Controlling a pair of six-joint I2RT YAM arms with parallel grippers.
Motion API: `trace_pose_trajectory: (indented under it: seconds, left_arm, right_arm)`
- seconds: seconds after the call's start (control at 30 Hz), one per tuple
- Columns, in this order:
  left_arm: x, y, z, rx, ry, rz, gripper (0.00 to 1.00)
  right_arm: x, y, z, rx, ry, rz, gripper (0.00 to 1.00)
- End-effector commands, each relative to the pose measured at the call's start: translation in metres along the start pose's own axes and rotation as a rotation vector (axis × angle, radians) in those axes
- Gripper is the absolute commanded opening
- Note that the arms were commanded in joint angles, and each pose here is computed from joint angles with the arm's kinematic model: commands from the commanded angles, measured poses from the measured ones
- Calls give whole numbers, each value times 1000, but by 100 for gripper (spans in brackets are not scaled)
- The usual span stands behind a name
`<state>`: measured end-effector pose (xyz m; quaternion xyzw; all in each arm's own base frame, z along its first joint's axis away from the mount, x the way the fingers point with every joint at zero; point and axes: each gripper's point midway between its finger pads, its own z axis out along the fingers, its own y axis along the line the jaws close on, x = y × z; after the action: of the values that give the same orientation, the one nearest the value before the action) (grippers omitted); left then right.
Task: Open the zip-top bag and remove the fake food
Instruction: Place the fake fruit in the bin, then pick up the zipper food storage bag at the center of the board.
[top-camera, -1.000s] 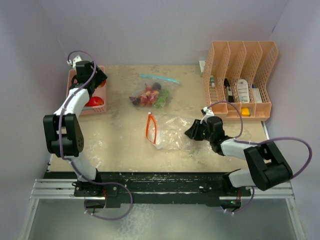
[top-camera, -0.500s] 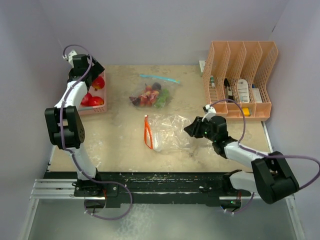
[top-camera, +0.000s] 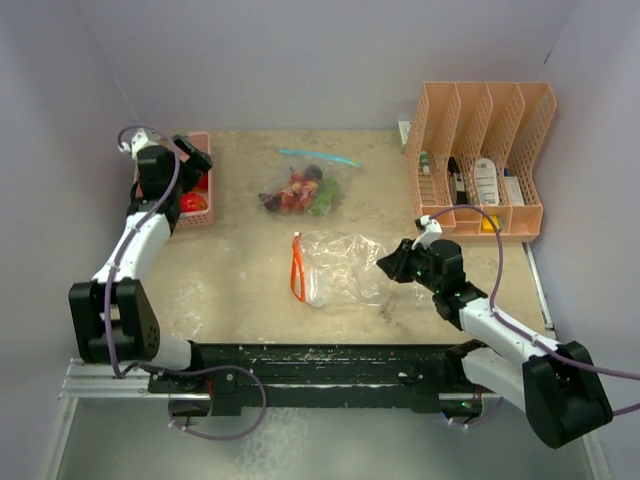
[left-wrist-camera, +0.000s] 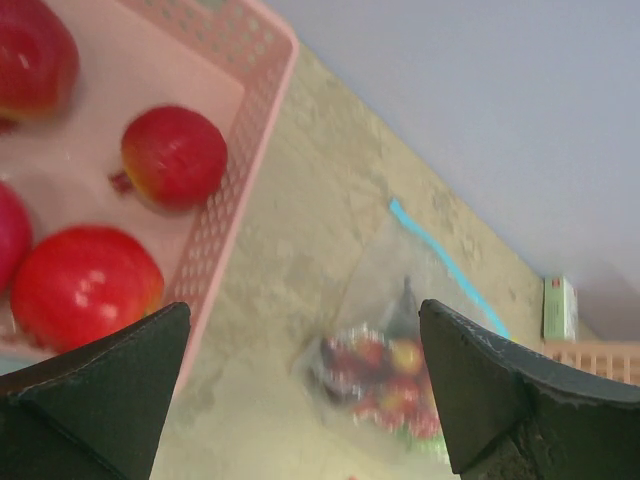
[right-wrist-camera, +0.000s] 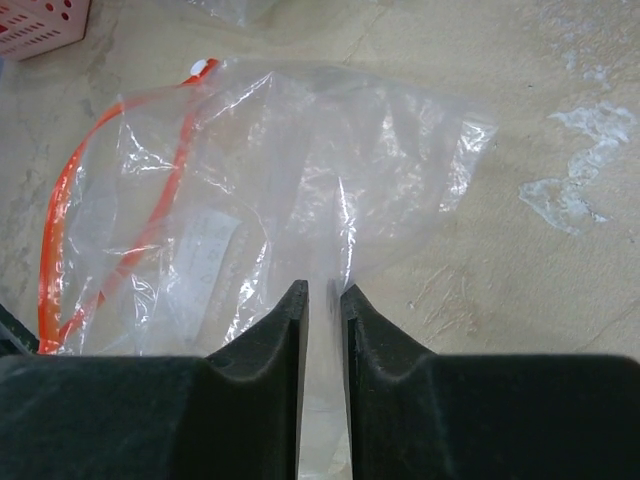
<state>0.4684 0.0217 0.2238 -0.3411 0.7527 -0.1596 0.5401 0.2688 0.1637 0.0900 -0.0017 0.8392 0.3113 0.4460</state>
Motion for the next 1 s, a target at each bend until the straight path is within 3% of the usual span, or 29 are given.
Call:
trace_pose_trajectory:
  seconds: [0.0,0.13,0.27,0.4,0.63,0.97]
  left_arm:
    - [27,-25,-37,131,38,14,99]
    - [77,-29,-65,194,122,59,99]
    - [121,-24,-90,254,212,67,99]
    - [141,-21,-117,324,277,73,99]
    - [205,-64,-171,626,508,133,99]
    - [306,-79,-180,610,654,284,99]
  right_arm:
    - [-20,11,-4,-10,-30,-22,14]
    - [-35,17,-8,-4,-60,-34,0]
    - [-37,16,-11,4,-72,-22,0]
    - [-40,16,-15,11,-106,4,0]
    - [-53,27,-8,-24,-118,12,0]
    - [-49,20,-4,-4,-124,40,0]
